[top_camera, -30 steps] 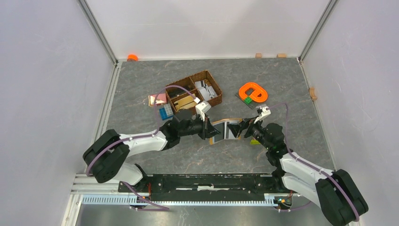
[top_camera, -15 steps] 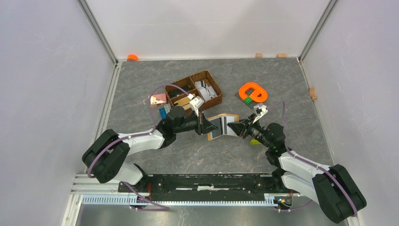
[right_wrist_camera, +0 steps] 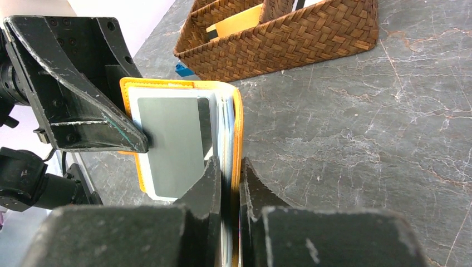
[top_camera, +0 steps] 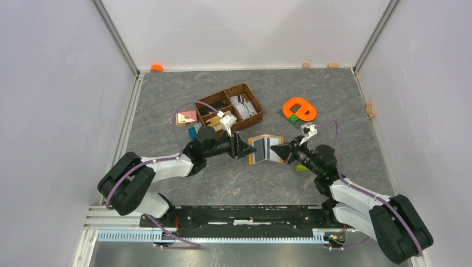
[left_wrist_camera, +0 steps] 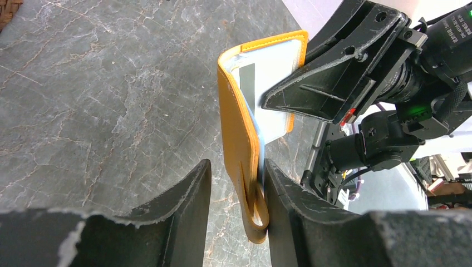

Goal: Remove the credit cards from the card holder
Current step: Remove the credit card from the card holder.

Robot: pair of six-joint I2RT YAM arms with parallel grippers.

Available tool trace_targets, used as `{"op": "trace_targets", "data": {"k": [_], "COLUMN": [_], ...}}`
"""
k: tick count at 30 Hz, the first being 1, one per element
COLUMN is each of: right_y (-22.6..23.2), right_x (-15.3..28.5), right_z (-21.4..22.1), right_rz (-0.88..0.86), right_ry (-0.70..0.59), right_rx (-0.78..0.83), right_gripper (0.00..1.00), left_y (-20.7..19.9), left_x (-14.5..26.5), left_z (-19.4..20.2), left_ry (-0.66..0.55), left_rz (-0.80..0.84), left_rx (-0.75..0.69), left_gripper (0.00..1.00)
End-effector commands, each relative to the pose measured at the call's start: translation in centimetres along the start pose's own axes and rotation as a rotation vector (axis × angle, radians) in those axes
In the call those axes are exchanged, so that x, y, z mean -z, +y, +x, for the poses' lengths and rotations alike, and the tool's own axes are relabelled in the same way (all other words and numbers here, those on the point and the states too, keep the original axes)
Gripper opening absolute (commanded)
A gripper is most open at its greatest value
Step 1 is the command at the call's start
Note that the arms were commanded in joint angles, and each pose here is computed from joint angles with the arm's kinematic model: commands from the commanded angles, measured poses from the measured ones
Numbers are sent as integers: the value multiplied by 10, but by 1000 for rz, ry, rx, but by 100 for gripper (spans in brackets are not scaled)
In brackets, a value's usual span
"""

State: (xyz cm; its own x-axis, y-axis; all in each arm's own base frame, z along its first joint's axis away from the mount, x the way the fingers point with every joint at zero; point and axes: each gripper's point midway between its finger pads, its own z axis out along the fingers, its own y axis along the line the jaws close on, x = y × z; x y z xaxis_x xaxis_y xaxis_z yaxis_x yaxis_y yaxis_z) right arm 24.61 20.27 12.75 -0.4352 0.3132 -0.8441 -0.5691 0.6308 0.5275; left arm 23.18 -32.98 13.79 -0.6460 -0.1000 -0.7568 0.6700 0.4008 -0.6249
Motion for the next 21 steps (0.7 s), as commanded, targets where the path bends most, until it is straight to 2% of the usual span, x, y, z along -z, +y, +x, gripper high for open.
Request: {"op": "trace_targets", "data": {"k": [1,5,10,16,17,19,21], "right_y": [11,14,18,19,19,20,19], "right_x": [-3,-3,-4,-4,-4,-4,-4], "right_z": [-22,-23,-22,-21,-21,-21,-21], "right_rz": [-36,-49,-72,-83,-85,-88,-81], "right_ry": [-65,-63,-54,-50,-50,-47,-48], "right_rx": [16,17,13,12,13,13,13], "right_gripper": [0,0,1,1,1,3,6], "left_y": [-7,-4,-3,3,3,5,7], "left_x": [-1,1,2,-1,-1,-1,-1], "left_z": [-18,-19,-21,-18,-19,-20,-21], "left_ry": [-61,-78,-89,-71,-73,-73,-72], "left_rz": [26,11,8,-6,-10,-18,-22], "left_rx": [-9,-24,-26,0,0,6,8], "left_gripper": [46,46,40,43,40,27,7]}}
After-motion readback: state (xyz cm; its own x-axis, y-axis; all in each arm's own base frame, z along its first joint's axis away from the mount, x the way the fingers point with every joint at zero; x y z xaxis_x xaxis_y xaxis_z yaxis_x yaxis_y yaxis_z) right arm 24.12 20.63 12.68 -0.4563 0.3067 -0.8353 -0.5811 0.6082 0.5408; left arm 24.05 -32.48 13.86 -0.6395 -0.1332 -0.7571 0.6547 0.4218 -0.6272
